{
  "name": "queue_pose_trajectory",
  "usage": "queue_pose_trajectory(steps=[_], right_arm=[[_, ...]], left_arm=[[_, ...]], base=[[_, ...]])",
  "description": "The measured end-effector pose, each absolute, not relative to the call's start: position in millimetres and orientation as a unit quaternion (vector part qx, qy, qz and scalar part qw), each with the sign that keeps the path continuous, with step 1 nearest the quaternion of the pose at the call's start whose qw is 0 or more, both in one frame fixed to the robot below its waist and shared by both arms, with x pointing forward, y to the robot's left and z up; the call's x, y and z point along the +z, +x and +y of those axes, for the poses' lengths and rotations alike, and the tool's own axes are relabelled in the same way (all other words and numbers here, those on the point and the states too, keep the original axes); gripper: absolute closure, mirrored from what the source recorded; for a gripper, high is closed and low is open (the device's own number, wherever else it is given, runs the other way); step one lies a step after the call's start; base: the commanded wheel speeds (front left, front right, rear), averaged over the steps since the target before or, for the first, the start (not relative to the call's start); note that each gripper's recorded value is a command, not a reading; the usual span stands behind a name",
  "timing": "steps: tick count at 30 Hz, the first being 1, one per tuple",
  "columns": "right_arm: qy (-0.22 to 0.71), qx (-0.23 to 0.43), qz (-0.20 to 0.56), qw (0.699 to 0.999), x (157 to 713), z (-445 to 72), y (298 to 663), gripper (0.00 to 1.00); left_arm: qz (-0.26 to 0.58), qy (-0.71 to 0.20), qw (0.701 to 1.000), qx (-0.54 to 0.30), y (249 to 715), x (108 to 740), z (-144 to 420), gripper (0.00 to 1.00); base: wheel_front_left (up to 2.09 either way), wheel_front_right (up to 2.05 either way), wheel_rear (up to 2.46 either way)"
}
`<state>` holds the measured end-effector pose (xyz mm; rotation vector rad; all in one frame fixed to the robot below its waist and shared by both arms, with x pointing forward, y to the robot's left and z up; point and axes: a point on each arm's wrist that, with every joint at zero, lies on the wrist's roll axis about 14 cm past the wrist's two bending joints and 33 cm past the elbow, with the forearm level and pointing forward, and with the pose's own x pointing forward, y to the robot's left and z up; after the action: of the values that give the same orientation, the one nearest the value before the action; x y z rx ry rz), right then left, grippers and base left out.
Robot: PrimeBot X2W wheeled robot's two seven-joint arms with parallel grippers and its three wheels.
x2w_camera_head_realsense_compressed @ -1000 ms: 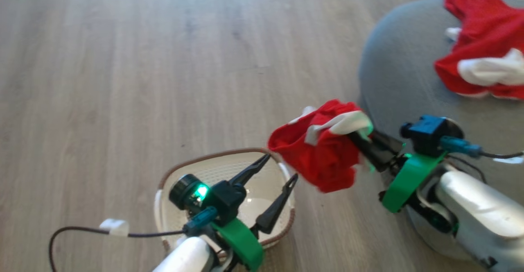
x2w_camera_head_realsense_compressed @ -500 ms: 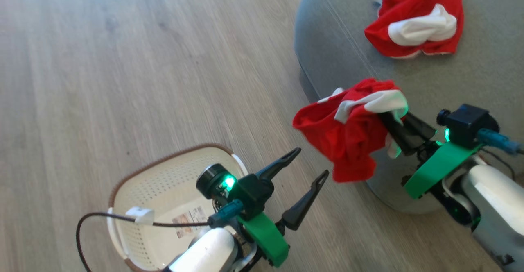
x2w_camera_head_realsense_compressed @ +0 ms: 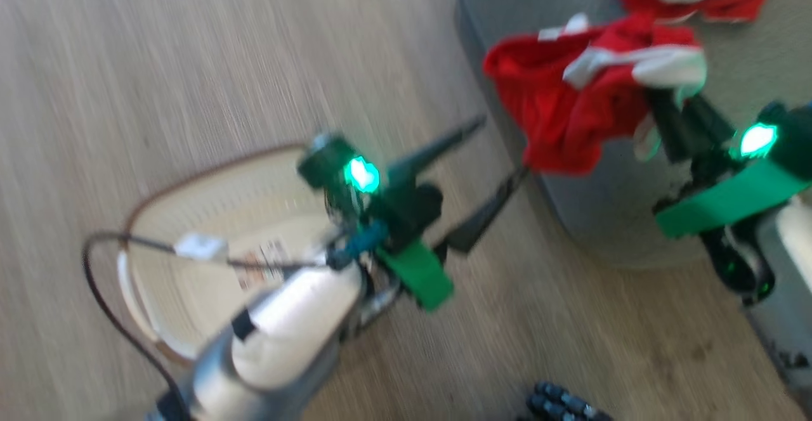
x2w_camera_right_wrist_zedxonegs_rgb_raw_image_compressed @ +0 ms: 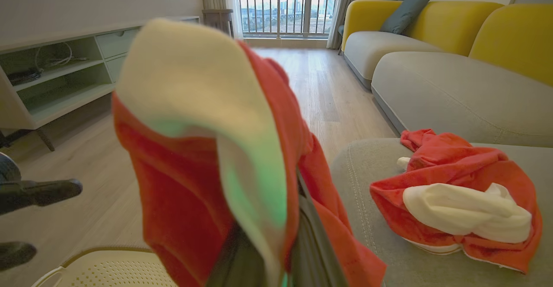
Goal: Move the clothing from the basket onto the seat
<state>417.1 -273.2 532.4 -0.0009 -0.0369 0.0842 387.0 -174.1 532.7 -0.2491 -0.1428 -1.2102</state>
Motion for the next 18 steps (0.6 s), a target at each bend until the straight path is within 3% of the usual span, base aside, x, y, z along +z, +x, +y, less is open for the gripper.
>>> queue_pose_trajectory(steps=[10,14,18], right_arm=[[-0.041,0.017,-0.071,0.996,544,-307,542,1.00],[-0.089,-0.048,-0.081,0.992,572,-370,587,1.00],[-0.131,-0.146,-0.084,0.977,612,-446,599,1.00]], left_arm=[[-0.078,-0.115,0.827,-0.544,485,491,-167,0.00],[-0.047,-0.105,0.840,-0.530,511,448,-156,0.00],[-0.036,-0.113,0.851,-0.511,530,427,-145,0.00]], base=[[0.00,0.00,0.00],[0.00,0.00,0.00],[0.00,0.00,0.00]])
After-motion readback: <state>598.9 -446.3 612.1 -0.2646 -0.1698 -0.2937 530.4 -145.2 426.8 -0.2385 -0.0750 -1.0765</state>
